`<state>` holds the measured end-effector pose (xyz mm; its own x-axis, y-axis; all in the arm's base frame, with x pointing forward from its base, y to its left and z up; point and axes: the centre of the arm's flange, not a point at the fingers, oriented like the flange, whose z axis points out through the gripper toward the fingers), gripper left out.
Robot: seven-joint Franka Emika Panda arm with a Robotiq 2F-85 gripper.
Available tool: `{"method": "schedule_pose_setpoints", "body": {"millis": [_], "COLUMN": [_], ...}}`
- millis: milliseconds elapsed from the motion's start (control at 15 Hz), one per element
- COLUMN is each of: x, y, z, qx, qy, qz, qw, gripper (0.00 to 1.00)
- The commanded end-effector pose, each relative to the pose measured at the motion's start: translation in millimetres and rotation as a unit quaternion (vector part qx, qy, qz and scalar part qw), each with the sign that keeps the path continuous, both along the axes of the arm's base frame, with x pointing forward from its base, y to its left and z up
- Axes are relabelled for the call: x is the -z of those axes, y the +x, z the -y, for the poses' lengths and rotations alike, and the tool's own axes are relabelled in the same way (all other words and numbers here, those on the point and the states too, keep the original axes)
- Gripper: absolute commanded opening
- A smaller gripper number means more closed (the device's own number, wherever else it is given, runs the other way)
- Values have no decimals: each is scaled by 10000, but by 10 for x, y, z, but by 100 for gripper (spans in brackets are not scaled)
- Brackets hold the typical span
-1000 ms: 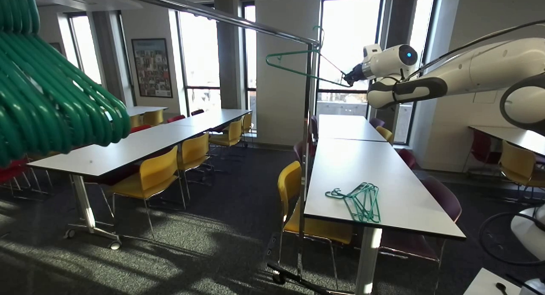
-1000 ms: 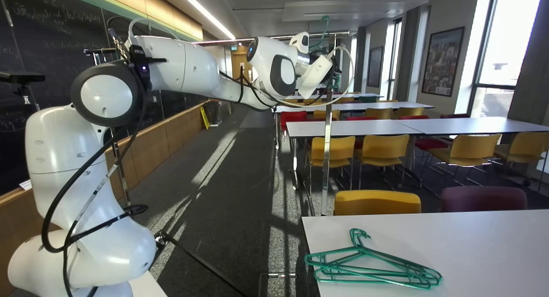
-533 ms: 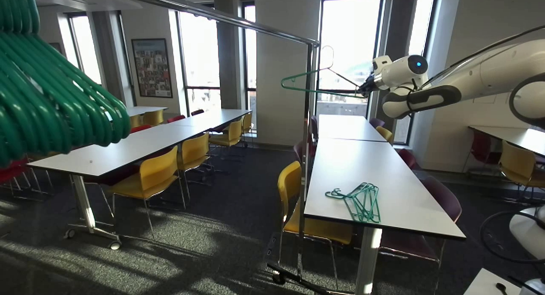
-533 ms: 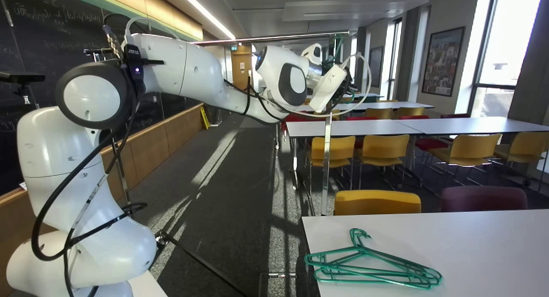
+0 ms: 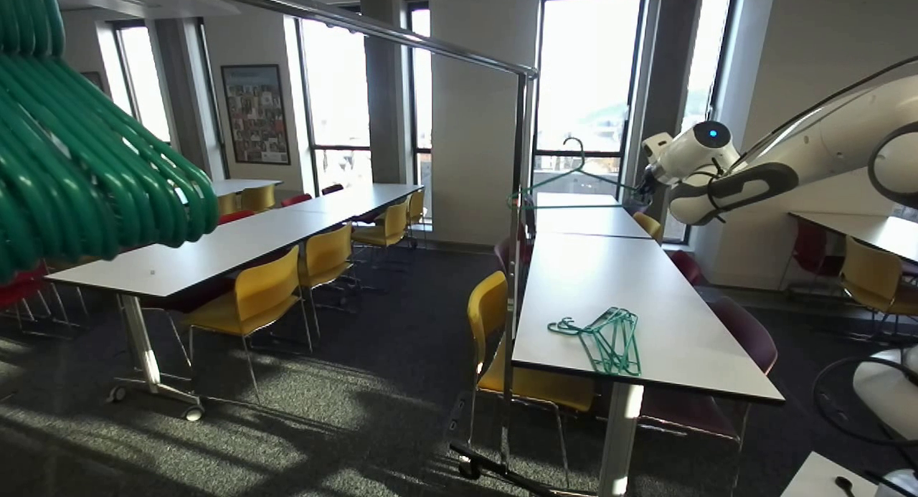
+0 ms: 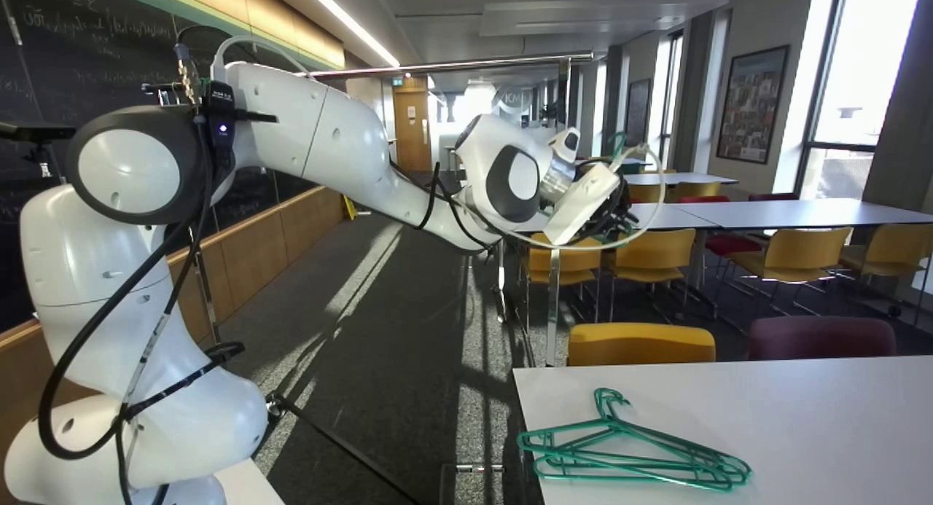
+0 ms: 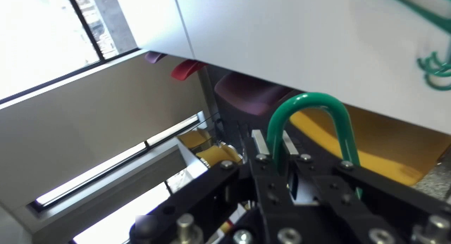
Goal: Unhang the hanger on the right
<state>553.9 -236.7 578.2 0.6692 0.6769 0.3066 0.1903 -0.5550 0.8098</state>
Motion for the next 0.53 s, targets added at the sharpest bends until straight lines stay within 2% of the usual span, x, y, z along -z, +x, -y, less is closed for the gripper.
{"method": "schedule_pose_setpoints", "body": {"millis": [0, 133, 467], "x": [275, 489, 627], "y": [-355, -375, -415], "z": [111, 225, 450], "qx": [-263, -287, -389], "qy": [247, 205, 32], "qz": [-914, -1397, -2095], "qw": [9952, 9896, 9770], "gripper": [3, 3, 3]}}
